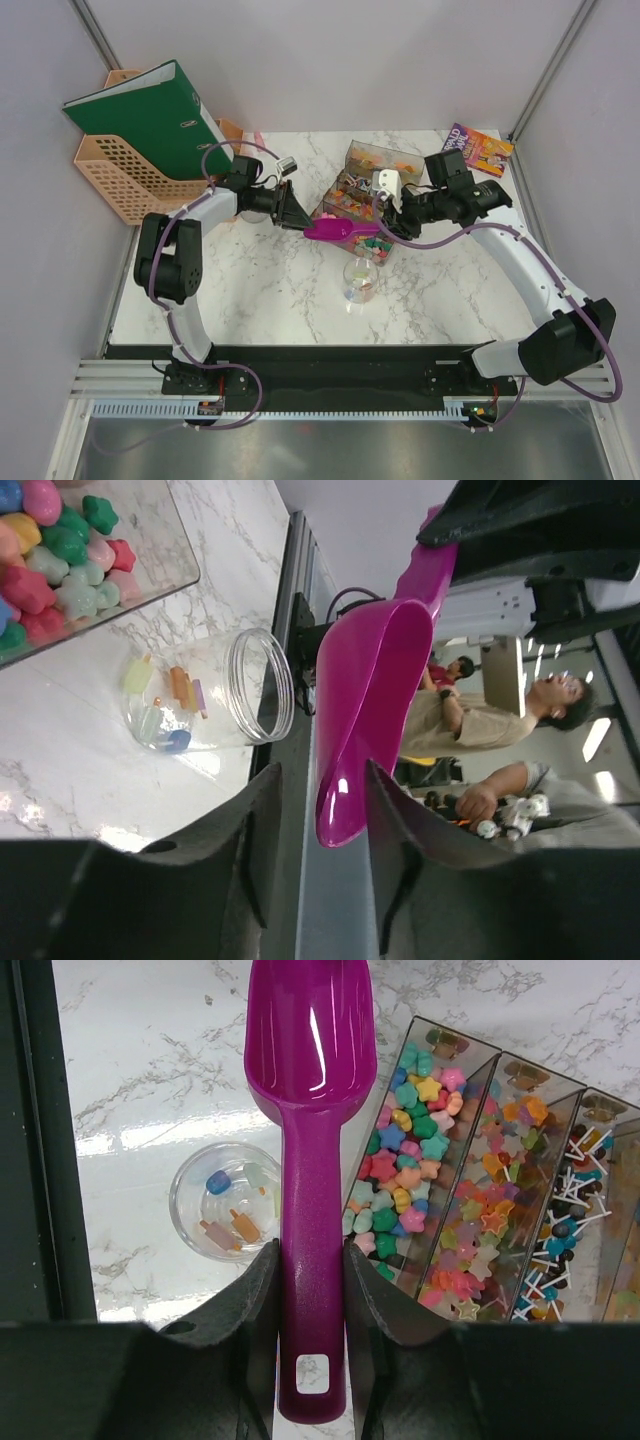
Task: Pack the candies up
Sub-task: Adjust the spatula, then adjust the storage box at the center of the board.
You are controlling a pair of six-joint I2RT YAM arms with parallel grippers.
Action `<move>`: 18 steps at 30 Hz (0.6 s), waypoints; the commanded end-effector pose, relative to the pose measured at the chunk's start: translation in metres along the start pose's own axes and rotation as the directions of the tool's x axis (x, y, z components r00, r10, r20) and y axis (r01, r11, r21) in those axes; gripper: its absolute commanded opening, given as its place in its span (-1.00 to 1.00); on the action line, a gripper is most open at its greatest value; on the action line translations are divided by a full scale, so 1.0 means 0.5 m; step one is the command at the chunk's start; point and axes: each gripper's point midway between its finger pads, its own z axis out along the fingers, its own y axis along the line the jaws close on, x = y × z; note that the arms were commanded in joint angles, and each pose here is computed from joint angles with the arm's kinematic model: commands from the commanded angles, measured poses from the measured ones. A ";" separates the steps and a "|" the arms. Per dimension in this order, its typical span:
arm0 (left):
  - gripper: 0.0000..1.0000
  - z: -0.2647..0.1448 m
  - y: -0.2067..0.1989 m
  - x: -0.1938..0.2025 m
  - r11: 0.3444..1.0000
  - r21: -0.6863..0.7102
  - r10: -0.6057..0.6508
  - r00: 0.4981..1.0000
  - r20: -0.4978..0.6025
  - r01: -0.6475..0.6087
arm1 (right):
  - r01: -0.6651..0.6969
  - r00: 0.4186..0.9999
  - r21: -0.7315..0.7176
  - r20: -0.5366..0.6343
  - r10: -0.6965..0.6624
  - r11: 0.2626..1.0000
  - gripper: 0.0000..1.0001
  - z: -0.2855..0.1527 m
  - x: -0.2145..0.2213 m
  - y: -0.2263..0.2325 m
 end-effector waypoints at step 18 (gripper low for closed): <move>-0.95 -0.181 0.356 -0.135 0.596 -0.726 0.212 0.940 -0.267 -0.341 | -0.060 0.992 0.374 -0.081 0.097 0.926 -1.00 -0.165 0.008 -0.088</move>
